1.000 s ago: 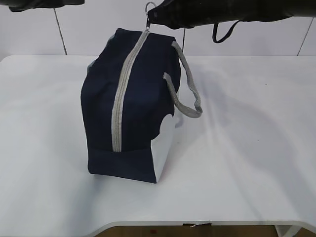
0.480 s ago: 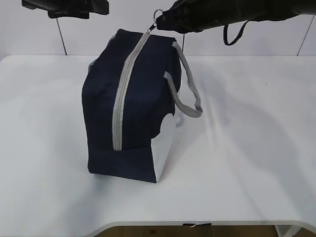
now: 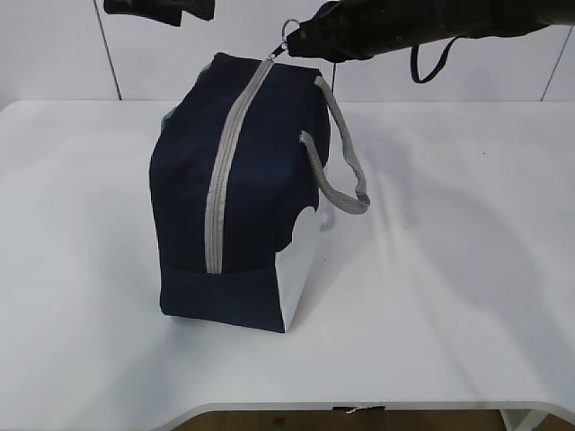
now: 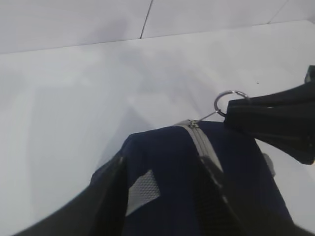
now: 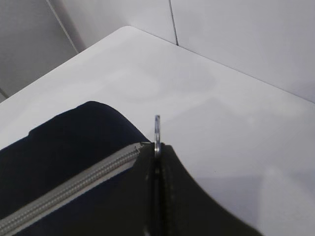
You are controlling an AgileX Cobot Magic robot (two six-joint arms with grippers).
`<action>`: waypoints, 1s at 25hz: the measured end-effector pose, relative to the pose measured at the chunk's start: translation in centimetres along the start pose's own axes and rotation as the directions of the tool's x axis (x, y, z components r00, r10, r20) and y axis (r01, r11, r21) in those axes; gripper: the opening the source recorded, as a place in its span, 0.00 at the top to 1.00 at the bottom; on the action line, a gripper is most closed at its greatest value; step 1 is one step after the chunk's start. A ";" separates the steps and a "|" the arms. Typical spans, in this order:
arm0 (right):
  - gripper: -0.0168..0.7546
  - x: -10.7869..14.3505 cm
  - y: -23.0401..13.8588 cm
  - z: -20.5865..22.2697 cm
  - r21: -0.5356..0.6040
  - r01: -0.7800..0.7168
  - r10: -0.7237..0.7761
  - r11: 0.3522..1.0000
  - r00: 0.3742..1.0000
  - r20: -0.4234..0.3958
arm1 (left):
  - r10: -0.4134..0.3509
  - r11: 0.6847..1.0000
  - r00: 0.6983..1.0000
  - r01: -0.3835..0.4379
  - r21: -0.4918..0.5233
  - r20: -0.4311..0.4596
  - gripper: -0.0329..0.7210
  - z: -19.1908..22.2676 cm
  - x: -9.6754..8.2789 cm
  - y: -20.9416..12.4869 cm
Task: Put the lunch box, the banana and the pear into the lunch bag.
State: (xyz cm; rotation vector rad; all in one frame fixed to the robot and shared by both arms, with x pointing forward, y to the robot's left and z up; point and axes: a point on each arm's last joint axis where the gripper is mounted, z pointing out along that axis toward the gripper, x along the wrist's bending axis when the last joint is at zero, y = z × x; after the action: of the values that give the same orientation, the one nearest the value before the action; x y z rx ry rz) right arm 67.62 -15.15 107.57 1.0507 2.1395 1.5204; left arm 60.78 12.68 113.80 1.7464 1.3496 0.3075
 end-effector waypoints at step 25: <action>0.97 0.1 -0.1 0.0 0.007 -0.001 0.001 1.000 1.000 -0.015 | -0.038 0.997 0.999 0.039 0.064 -0.004 0.51 6.3 1.6 -1.9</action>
State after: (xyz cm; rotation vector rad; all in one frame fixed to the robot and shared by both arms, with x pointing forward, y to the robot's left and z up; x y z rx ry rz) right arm 67.52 -15.12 107.54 1.0460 2.1559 1.5267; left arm 64.29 11.06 108.23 1.7710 1.4069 0.2472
